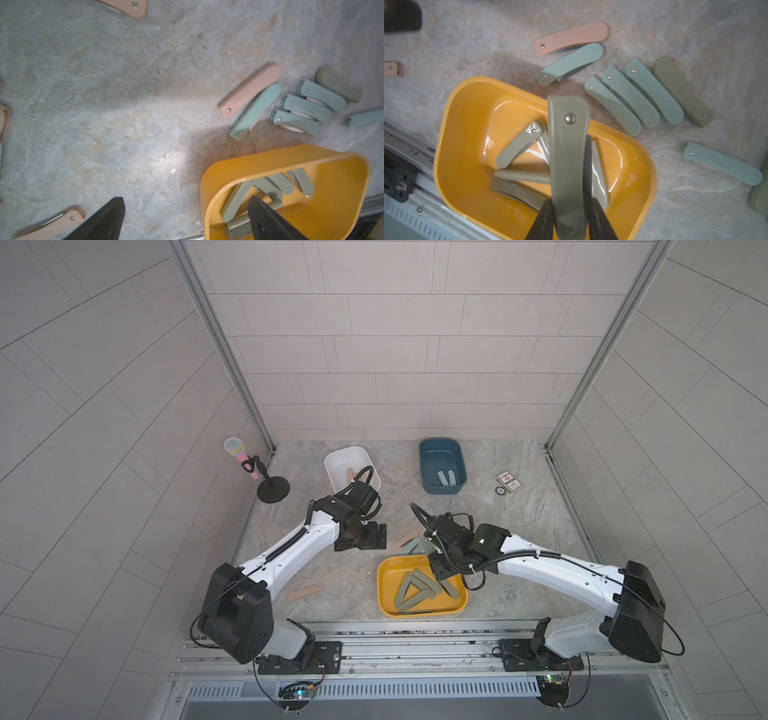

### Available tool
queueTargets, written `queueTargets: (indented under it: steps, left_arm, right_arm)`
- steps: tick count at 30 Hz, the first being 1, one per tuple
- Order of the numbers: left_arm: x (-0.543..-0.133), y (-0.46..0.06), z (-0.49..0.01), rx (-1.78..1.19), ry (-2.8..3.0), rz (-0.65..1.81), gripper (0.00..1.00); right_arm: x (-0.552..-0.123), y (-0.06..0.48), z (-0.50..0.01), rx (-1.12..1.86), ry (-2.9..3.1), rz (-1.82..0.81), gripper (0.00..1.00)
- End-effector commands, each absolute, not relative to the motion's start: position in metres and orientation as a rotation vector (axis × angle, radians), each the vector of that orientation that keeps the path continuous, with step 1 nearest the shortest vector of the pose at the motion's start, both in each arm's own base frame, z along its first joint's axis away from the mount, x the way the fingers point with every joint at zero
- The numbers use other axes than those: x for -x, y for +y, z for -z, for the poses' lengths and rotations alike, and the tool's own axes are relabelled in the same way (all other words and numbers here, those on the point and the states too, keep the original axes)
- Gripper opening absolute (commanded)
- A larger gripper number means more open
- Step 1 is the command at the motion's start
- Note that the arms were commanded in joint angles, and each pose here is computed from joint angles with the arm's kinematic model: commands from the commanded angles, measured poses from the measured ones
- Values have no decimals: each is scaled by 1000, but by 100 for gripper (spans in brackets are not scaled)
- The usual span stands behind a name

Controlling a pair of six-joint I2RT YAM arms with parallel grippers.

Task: Place the fruit knives into the storage box by color
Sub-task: Place the fruit knife in the storage box.

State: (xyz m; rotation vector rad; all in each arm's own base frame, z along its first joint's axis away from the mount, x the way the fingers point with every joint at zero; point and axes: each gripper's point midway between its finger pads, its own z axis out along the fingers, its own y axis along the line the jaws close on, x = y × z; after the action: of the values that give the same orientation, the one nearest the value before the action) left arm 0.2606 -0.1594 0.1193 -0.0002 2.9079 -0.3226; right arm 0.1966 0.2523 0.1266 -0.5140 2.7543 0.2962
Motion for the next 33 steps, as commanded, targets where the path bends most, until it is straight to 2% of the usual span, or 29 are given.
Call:
queueTargets:
  steps: [1, 8, 12, 16, 18, 19, 20, 24, 30, 33]
  left_arm:
    - [-249, -159, -105, 47, 2952, 345, 100]
    - [-243, -146, -97, 81, 2953, 267, 100]
    - [-243, -141, -87, 95, 2980, 210, 100]
    - [-260, -124, -87, 160, 2947, 109, 100]
    - [-278, -116, -90, 212, 2921, 83, 100]
    - [-289, -111, -91, 239, 2914, 65, 100]
    - [-300, -108, -89, 263, 2913, 53, 99]
    - [-333, -102, -77, 337, 2921, 27, 90]
    - [-372, -89, -54, 451, 2919, -31, 82]
    - [-381, -80, -46, 488, 2917, -56, 82]
  right_arm:
    - [-187, 249, -102, 491, 2808, -218, 20]
    - [-176, 265, -67, 568, 2831, -199, 24]
    - [-177, 271, -63, 596, 2825, -209, 34]
    - [-179, 279, -85, 639, 2742, -284, 51]
    - [-184, 284, -103, 664, 2670, -330, 62]
    - [-187, 287, -112, 682, 2632, -354, 70]
    - [-190, 290, -122, 700, 2595, -370, 79]
    - [-207, 291, -144, 742, 2498, -347, 100]
    - [-242, 288, -144, 750, 2505, -416, 100]
    - [-253, 295, -145, 777, 2515, -434, 100]
